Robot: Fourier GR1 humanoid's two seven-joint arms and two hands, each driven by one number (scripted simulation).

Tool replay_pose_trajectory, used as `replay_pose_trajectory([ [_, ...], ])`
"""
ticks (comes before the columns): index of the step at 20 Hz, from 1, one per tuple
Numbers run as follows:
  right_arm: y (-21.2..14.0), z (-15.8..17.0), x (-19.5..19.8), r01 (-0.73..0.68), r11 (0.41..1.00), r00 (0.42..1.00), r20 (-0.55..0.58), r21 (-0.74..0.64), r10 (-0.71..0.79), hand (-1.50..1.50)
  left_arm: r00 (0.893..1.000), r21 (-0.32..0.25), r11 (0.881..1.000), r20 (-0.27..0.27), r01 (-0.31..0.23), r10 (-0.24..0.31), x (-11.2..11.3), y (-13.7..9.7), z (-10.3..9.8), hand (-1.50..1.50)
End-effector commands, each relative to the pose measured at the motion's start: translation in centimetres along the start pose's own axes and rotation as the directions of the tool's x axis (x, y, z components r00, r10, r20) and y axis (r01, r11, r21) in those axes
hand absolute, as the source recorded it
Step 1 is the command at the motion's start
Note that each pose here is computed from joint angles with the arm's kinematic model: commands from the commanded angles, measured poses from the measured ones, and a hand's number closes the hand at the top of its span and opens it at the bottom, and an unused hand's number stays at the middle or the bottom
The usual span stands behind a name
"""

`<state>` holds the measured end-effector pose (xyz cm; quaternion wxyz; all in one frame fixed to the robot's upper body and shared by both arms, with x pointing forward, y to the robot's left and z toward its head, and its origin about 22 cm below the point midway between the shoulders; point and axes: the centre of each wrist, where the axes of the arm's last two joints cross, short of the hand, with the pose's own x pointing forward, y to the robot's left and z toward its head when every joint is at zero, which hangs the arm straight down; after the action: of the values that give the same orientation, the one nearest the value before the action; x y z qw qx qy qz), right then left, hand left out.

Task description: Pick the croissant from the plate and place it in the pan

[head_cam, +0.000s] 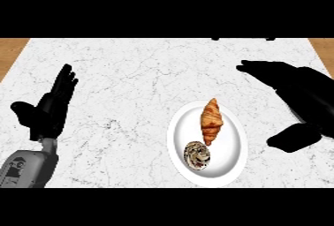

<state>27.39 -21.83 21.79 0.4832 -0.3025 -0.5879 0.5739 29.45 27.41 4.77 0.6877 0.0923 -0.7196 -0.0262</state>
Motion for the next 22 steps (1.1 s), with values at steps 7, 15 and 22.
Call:
replay_pose_trajectory([
  [7, -2.1, -4.4, 10.4, -0.170, 0.983, 0.984, -0.044, 0.071, 0.174, -1.50, 1.000, -0.008, 1.000, 0.010, -0.002, 0.002, -1.3, -0.6, 0.8, 0.00],
  [15, 0.8, -7.8, 12.7, -0.048, 0.978, 0.999, -0.001, 0.203, 0.049, -1.50, 1.000, 0.010, 1.000, 0.004, -0.010, 0.010, 0.7, -0.3, 0.4, 0.00],
  [22, 3.4, -9.2, 13.5, -0.097, 0.962, 0.992, -0.055, 0.256, 0.114, -1.50, 1.000, -0.018, 1.000, 0.002, -0.013, 0.013, -1.2, 0.0, 0.2, 0.00],
])
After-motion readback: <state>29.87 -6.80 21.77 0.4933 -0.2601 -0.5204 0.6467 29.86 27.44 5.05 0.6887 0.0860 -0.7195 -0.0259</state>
